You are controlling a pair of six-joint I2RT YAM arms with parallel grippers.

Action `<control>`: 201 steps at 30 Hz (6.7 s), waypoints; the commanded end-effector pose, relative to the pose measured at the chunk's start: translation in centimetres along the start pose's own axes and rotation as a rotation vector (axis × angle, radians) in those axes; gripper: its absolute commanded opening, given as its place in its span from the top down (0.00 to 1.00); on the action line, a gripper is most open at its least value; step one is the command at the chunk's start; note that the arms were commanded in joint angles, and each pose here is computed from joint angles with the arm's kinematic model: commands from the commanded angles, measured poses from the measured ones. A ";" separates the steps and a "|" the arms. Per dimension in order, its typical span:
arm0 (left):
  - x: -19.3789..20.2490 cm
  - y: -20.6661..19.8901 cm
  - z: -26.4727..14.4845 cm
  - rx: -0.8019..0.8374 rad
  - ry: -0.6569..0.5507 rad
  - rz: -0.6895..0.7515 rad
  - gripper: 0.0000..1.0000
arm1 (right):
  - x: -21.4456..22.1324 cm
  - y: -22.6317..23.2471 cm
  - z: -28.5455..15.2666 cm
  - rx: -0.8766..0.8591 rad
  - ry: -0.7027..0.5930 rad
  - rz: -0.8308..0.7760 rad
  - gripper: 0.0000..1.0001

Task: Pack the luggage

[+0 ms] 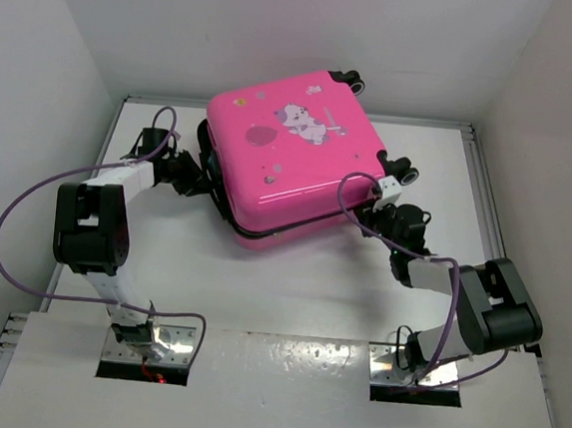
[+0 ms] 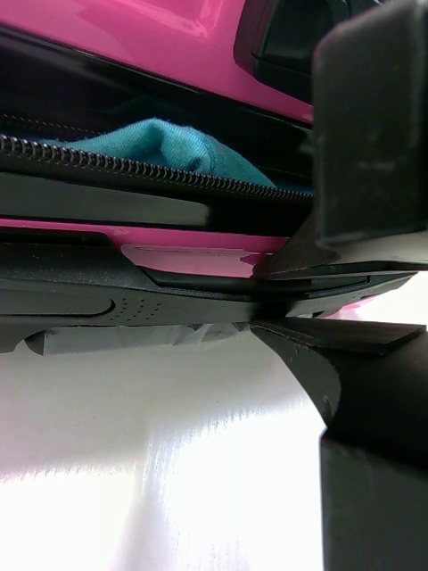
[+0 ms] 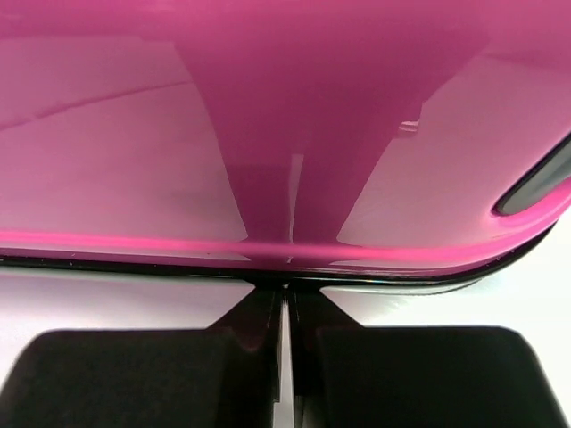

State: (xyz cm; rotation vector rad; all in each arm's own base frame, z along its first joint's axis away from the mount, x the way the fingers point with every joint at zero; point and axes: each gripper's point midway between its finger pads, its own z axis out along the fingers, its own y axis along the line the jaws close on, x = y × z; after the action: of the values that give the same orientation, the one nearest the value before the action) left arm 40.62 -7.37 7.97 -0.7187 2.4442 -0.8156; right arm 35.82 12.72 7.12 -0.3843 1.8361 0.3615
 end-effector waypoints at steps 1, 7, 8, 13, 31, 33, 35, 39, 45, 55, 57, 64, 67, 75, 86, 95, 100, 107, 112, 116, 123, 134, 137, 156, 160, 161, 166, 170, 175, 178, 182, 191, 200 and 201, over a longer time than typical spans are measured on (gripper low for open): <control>1.9 5.0 2.1 -0.162 0.038 -0.018 1.00 | -4.9 -0.9 0.4 0.017 -0.153 -0.073 1.00; -3.6 8.8 -0.8 -0.361 -0.080 0.024 1.00 | -4.5 -4.1 -1.3 0.125 -0.146 -0.097 1.00; -6.1 9.7 -1.8 -0.408 -0.137 0.041 1.00 | -4.6 -5.0 -1.7 0.150 -0.146 -0.096 1.00; -12.5 11.4 -3.7 -0.528 -0.255 0.089 1.00 | -5.0 -6.9 -2.5 0.201 -0.147 -0.111 1.00; -26.0 12.3 1.6 -0.578 -0.327 0.415 1.00 | -10.6 -16.7 1.1 0.361 -0.219 -0.195 1.00; -25.9 12.6 2.9 -0.553 -0.306 0.426 1.00 | -11.1 -17.8 2.4 0.369 -0.218 -0.198 1.00; -26.1 12.5 3.4 -0.539 -0.305 0.429 1.00 | -11.6 -18.7 3.5 0.388 -0.215 -0.197 1.00; -25.9 12.7 4.1 -0.523 -0.289 0.439 1.00 | -12.1 -21.0 6.6 0.431 -0.220 -0.199 1.00; -24.6 9.6 5.5 -0.381 -0.241 0.502 1.00 | -15.1 -22.4 11.7 0.387 -0.323 -0.188 1.00; -23.9 7.1 5.9 -0.337 -0.237 0.612 1.00 | -15.3 -24.9 18.8 0.392 -0.369 -0.123 1.00; -23.8 6.9 5.8 -0.328 -0.232 0.624 1.00 | -14.8 -24.6 19.6 0.383 -0.361 -0.117 1.00; -24.4 3.6 4.5 -0.195 -0.267 0.657 0.37 | -14.7 -21.5 18.0 0.269 -0.354 -0.069 0.79; -24.6 1.8 2.4 -0.112 -0.328 0.652 0.21 | -14.6 -18.1 15.9 0.103 -0.313 -0.003 0.67; -28.9 -7.0 -6.7 0.128 -0.619 0.764 0.00 | -16.9 -5.4 11.9 -0.335 -0.280 0.084 0.60; -29.2 -4.1 -15.2 -0.074 -0.720 0.631 0.00 | -15.0 7.0 10.7 -0.757 -0.065 0.102 0.60; -22.0 0.7 -7.7 -0.114 -0.448 0.549 0.00 | -18.7 19.0 7.1 -1.064 -0.187 -0.041 0.57; -23.4 1.6 -6.8 -0.162 -0.470 0.451 0.00 | -21.3 20.1 6.2 -0.981 -0.294 -0.086 0.46; -26.7 4.9 -7.9 -0.201 -0.576 0.305 0.00 | -26.2 3.8 10.3 -0.334 -0.354 -0.114 0.22; -27.7 5.0 -7.9 -0.261 -0.569 0.367 0.00 | -26.7 -7.9 13.0 -0.146 -0.192 -0.220 0.11; -27.0 5.5 -7.5 -0.294 -0.521 0.409 0.00 | -26.6 -10.7 13.6 -0.258 -0.037 -0.250 0.07; -25.8 6.1 -7.4 -0.305 -0.492 0.407 0.00 | -24.6 -9.0 13.7 -0.485 -0.041 -0.197 0.01; -25.1 6.4 -7.1 -0.301 -0.474 0.402 0.00 | -19.3 -2.4 17.8 -0.572 0.020 -0.319 0.01; -24.9 6.5 -7.1 -0.304 -0.466 0.399 0.00 | -18.3 -2.3 19.5 -0.536 0.027 -0.400 0.01; -26.1 7.3 -5.6 -0.312 -0.456 0.425 0.00 | -17.8 -2.9 24.1 -0.414 -0.124 -0.654 0.57; -26.0 7.6 -5.3 -0.315 -0.448 0.421 0.00 | -19.4 -2.1 23.3 -0.400 -0.168 -0.646 0.18; -25.9 8.0 -4.8 -0.318 -0.438 0.417 0.00 | -20.0 -1.8 23.3 -0.400 -0.182 -0.660 0.18; -26.0 8.0 -4.5 -0.309 -0.434 0.418 0.00 | -21.6 -1.1 24.0 -0.369 -0.231 -0.742 0.17; -26.0 8.1 -4.6 -0.318 -0.437 0.416 0.00 | -22.8 -0.1 23.9 -0.357 -0.280 -0.829 0.21; -26.0 8.0 -4.5 -0.309 -0.434 0.418 0.00 | -22.8 0.8 23.7 -0.373 -0.321 -0.929 0.44; -26.0 8.0 -4.5 -0.309 -0.434 0.418 0.00 | -23.7 1.5 22.5 -0.373 -0.355 -0.958 0.76; -27.1 8.3 -4.7 -0.344 -0.457 0.435 0.00 | -23.4 1.5 20.9 -0.374 -0.366 -0.973 1.00; -28.1 5.9 -0.5 -0.313 -0.413 0.567 0.00 | -19.0 3.6 11.6 -0.482 -0.286 -0.939 1.00; -15.5 -2.0 8.5 -0.006 -0.076 0.850 0.00 | -7.9 6.3 1.0 -0.460 0.002 -0.769 1.00; -14.9 -2.8 8.7 0.014 -0.063 0.873 0.00 | -7.2 6.9 0.7 -0.453 0.003 -0.768 1.00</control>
State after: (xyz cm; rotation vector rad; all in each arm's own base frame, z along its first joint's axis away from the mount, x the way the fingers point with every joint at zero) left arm 61.51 7.01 10.42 0.0105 2.2132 -0.1467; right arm 40.49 14.75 15.01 -1.2736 1.5159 0.0027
